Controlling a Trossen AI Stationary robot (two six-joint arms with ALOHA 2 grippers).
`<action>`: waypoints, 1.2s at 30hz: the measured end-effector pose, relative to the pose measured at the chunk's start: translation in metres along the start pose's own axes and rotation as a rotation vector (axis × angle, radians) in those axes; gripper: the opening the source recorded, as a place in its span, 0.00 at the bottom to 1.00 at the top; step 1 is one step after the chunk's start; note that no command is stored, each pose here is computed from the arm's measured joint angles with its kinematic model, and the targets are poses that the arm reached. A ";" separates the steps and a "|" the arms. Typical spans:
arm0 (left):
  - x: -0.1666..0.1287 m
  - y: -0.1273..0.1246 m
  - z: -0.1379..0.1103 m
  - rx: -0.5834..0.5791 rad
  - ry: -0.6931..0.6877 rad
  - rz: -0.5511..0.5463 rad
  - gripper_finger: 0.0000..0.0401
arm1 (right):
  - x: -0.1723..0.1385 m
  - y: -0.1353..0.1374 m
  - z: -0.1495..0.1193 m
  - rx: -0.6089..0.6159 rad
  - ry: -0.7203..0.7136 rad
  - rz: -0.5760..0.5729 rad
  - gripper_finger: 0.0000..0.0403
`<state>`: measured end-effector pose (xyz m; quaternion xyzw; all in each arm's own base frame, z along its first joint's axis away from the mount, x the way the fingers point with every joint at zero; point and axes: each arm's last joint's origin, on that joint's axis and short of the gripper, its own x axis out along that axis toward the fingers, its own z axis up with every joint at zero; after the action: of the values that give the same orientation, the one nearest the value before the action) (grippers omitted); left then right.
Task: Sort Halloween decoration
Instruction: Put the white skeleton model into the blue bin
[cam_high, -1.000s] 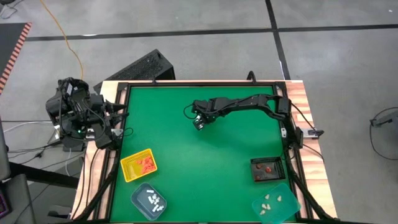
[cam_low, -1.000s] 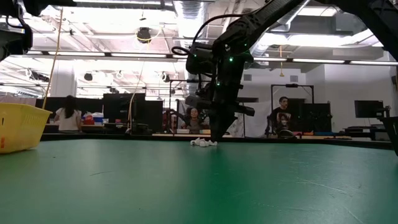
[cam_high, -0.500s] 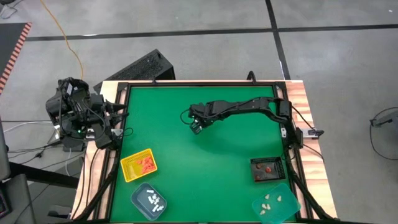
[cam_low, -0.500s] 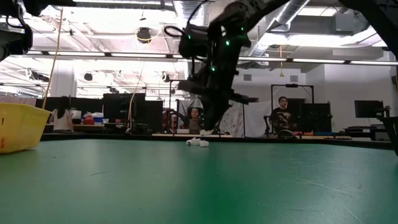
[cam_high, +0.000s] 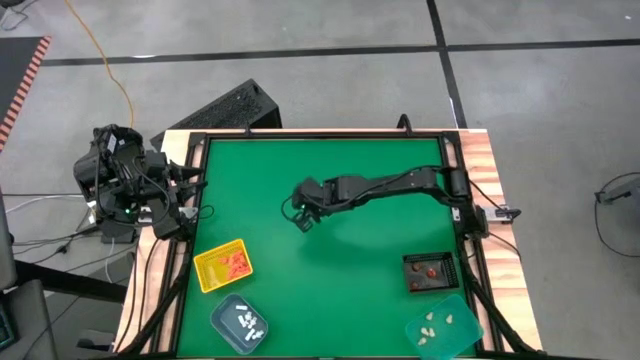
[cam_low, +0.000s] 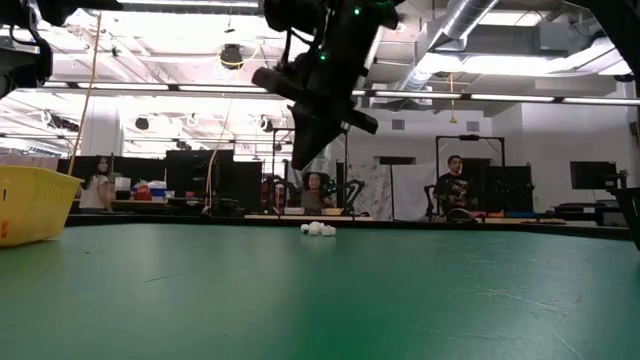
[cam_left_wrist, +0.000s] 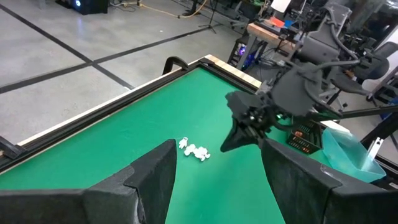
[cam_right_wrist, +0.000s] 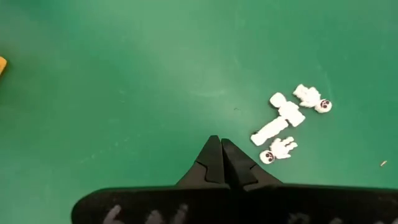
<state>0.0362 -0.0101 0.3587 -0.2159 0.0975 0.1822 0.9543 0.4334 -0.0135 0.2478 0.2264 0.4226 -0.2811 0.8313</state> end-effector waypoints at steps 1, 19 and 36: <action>0.000 0.000 0.000 0.000 0.000 0.000 0.56 | -0.001 0.001 -0.001 -0.002 -0.003 -0.007 0.00; 0.000 0.000 0.000 0.019 -0.007 0.001 0.56 | 0.031 -0.043 0.004 0.303 0.027 -0.102 0.52; 0.000 0.000 0.000 0.019 -0.008 0.001 0.56 | 0.059 -0.037 -0.008 0.294 0.009 -0.055 0.41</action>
<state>0.0362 -0.0099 0.3589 -0.2062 0.0955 0.1827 0.9566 0.4329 -0.0523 0.1892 0.3351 0.3867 -0.3618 0.7793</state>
